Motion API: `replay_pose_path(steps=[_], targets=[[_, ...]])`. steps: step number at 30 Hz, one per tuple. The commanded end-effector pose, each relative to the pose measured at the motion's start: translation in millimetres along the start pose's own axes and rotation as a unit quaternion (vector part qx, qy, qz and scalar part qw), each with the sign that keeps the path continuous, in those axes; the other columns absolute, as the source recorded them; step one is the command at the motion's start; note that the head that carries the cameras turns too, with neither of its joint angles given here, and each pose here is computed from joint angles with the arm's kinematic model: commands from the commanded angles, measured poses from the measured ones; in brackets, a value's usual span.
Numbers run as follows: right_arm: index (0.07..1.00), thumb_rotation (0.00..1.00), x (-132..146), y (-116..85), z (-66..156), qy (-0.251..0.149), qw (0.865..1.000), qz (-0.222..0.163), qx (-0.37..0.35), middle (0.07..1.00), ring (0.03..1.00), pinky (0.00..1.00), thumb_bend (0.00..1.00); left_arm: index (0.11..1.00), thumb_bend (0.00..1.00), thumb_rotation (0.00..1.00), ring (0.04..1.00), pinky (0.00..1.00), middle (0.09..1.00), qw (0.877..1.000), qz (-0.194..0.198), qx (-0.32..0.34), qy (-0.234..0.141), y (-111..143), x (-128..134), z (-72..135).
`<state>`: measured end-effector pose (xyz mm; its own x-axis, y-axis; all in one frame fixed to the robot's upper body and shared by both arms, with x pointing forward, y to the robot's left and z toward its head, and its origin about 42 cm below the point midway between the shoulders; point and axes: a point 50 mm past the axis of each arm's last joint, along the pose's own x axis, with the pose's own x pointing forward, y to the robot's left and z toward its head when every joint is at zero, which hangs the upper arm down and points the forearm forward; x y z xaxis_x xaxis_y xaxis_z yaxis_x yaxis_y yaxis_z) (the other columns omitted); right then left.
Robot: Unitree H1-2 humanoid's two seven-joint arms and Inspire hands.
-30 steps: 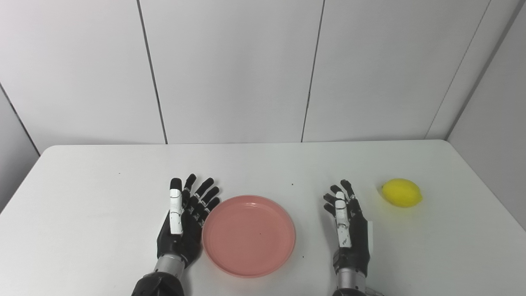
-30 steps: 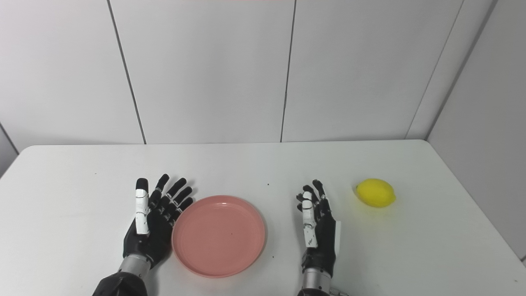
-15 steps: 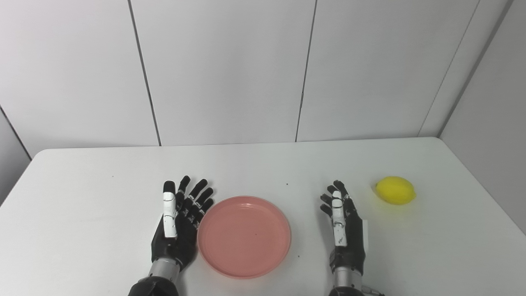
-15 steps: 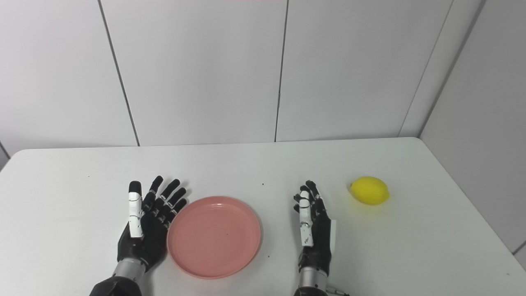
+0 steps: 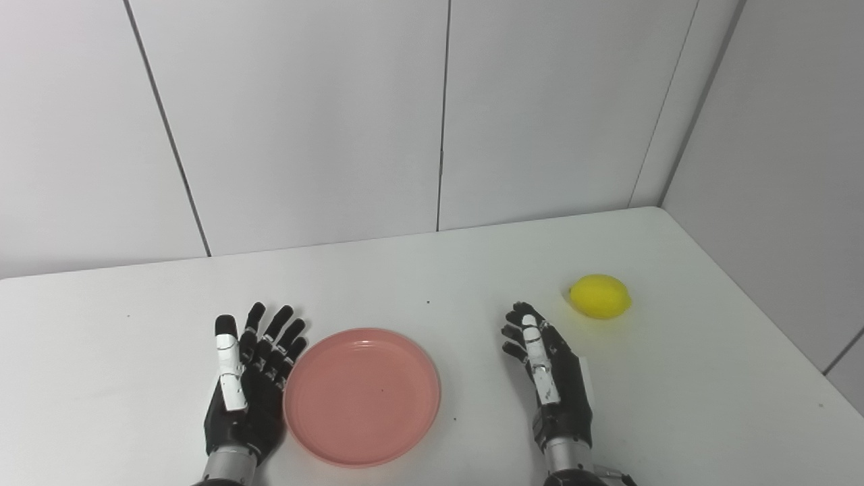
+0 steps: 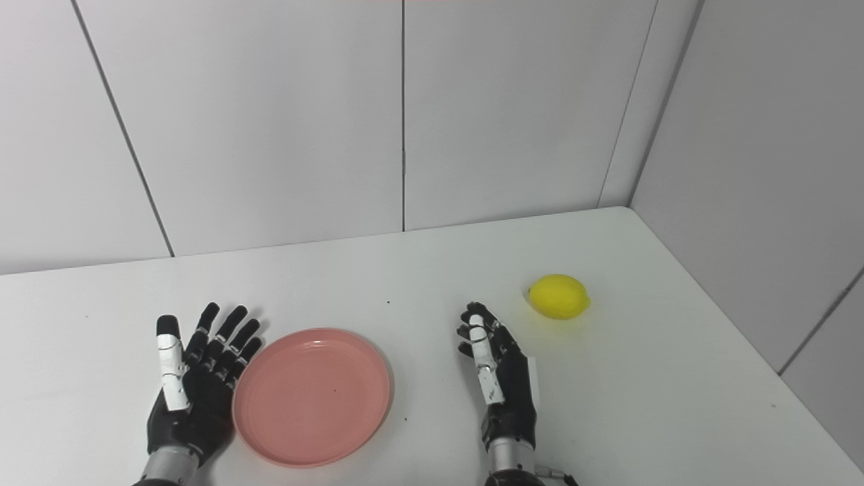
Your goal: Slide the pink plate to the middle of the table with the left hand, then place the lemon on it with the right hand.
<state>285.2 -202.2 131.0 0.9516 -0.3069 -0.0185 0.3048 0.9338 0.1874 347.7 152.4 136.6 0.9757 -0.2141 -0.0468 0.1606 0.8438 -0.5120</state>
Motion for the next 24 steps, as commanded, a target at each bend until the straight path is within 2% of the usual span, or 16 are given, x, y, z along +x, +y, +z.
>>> replay_pose_path(steps=[1,4,8,11,13,16,18,21,24], targets=[[0.745,0.74,4.0,-4.6,4.1,0.003,1.0,-0.004,-0.003,0.762,0.765,0.76,0.66,1.0,0.78,0.87,0.913,0.98,0.915,1.0,0.01,-0.005,0.025,5.0,1.0,-7.7],[0.741,0.67,6.8,-7.0,9.1,-0.007,1.0,-0.004,0.011,0.747,0.741,0.75,0.64,1.0,0.79,0.87,0.914,0.97,0.907,1.0,0.011,-0.002,0.025,7.6,2.1,-7.0],[0.751,0.69,3.6,-14.0,17.0,-0.016,0.999,-0.004,-0.038,0.743,0.726,0.73,0.66,1.0,0.79,0.86,0.907,0.96,0.901,1.0,0.009,-0.001,0.024,8.4,3.0,-5.4],[0.734,0.67,2.5,-18.5,22.0,-0.033,0.997,-0.01,-0.067,0.744,0.714,0.72,0.69,0.999,0.79,0.86,0.903,0.95,0.897,1.0,0.009,-0.002,0.025,7.0,2.6,-4.5],[0.713,0.64,2.8,-20.7,24.6,-0.045,0.996,-0.011,-0.077,0.733,0.693,0.68,0.69,1.0,0.79,0.85,0.906,0.96,0.897,1.0,0.01,-0.002,0.026,7.1,2.5,-4.4],[0.695,0.66,7.6,-30.4,31.4,-0.076,0.987,-0.012,-0.138,0.722,0.691,0.67,0.7,0.998,0.8,0.86,0.905,0.96,0.895,1.0,0.01,-0.001,0.028,6.1,2.3,-4.2],[0.679,0.66,10.7,-35.6,35.9,-0.096,0.984,-0.016,-0.152,0.715,0.703,0.7,0.7,1.0,0.79,0.86,0.909,0.97,0.896,1.0,0.01,-0.003,0.027,5.2,2.2,-4.1],[0.656,0.61,17.6,-44.0,44.1,-0.125,0.978,-0.019,-0.168,0.681,0.673,0.67,0.67,1.0,0.78,0.87,0.908,0.98,0.896,1.0,0.01,-0.004,0.028,4.7,2.4,-4.4],[0.665,0.63,22.9,-51.7,52.9,-0.137,0.97,-0.026,-0.198,0.687,0.669,0.66,0.69,1.0,0.78,0.87,0.903,0.98,0.894,0.999,0.012,-0.005,0.03,4.8,2.8,-5.1]])
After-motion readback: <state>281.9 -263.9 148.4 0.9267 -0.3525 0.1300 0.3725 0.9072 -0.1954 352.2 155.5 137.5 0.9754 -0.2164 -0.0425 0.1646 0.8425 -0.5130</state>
